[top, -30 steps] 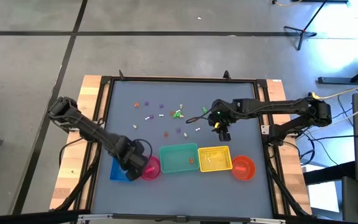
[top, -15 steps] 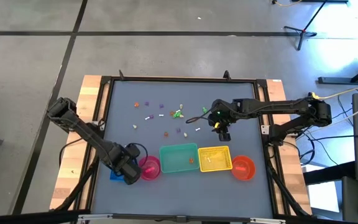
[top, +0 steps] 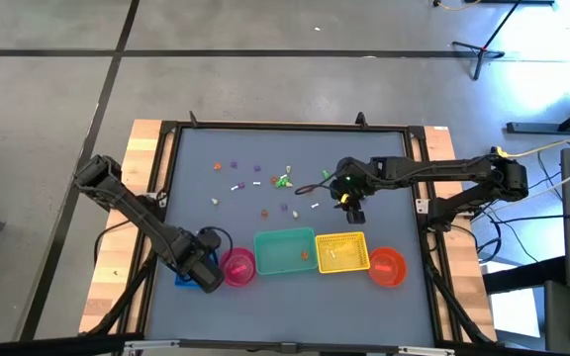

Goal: Sort Halloween decoration
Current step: Put the green skeleton toy into the blue bin, then put the purple spider toy into the pink bin

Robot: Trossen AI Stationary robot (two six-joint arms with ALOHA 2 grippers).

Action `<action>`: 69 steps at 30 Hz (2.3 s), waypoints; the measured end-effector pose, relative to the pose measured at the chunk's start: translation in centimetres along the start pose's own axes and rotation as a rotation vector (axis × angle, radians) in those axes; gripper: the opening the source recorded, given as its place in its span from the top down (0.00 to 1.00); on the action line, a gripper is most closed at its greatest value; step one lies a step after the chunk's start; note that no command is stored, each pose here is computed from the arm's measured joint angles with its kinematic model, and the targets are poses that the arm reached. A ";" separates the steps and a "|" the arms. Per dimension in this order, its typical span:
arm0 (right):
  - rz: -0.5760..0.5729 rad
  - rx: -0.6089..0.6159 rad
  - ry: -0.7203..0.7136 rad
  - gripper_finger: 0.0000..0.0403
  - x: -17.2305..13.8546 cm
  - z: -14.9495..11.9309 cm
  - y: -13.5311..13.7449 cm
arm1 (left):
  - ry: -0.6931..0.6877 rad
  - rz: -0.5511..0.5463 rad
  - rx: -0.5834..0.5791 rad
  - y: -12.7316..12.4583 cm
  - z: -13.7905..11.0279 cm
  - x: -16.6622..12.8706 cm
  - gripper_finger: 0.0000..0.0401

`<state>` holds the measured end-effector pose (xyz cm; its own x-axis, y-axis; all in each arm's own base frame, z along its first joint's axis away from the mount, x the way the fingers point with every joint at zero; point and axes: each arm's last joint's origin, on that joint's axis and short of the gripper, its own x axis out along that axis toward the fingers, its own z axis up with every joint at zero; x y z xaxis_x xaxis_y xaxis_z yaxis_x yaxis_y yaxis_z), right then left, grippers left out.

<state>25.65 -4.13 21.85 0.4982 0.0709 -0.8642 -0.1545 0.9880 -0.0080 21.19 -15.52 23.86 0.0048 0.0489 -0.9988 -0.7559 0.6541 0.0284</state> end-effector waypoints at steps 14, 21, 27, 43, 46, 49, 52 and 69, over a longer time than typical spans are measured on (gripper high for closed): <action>-0.003 -0.002 -0.011 0.63 0.0 0.1 0.0 | -0.145 0.012 -0.019 0.1 0.5 0.0 0.61; -0.004 -0.003 -0.014 0.63 0.0 0.1 0.0 | -0.370 0.042 -0.077 0.4 2.7 -0.1 0.56; -0.004 -0.002 -0.014 0.63 0.0 0.1 0.0 | -0.430 0.101 -0.123 1.3 6.8 0.0 0.55; -0.004 -0.002 -0.013 0.63 0.0 0.1 0.0 | -0.332 -0.011 0.214 6.3 19.2 0.5 0.55; -0.004 -0.002 -0.013 0.63 0.0 0.1 0.0 | -0.314 -0.011 0.221 7.9 20.6 0.6 0.55; -0.004 -0.002 -0.013 0.63 0.0 0.1 0.0 | -0.309 0.006 0.224 9.3 21.7 0.7 0.55; -0.004 -0.002 -0.013 0.63 0.0 0.1 0.0 | -0.305 0.022 0.223 10.6 22.6 0.8 0.55; -0.004 -0.002 -0.013 0.63 0.0 0.1 0.0 | -0.293 -0.060 0.226 13.7 22.5 7.4 0.55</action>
<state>25.77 -4.14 21.92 0.5098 0.0689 -0.8575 -0.1547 0.9879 -0.0126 25.58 10.83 17.76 0.2564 0.1980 -0.9461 -0.5848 0.8111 0.0113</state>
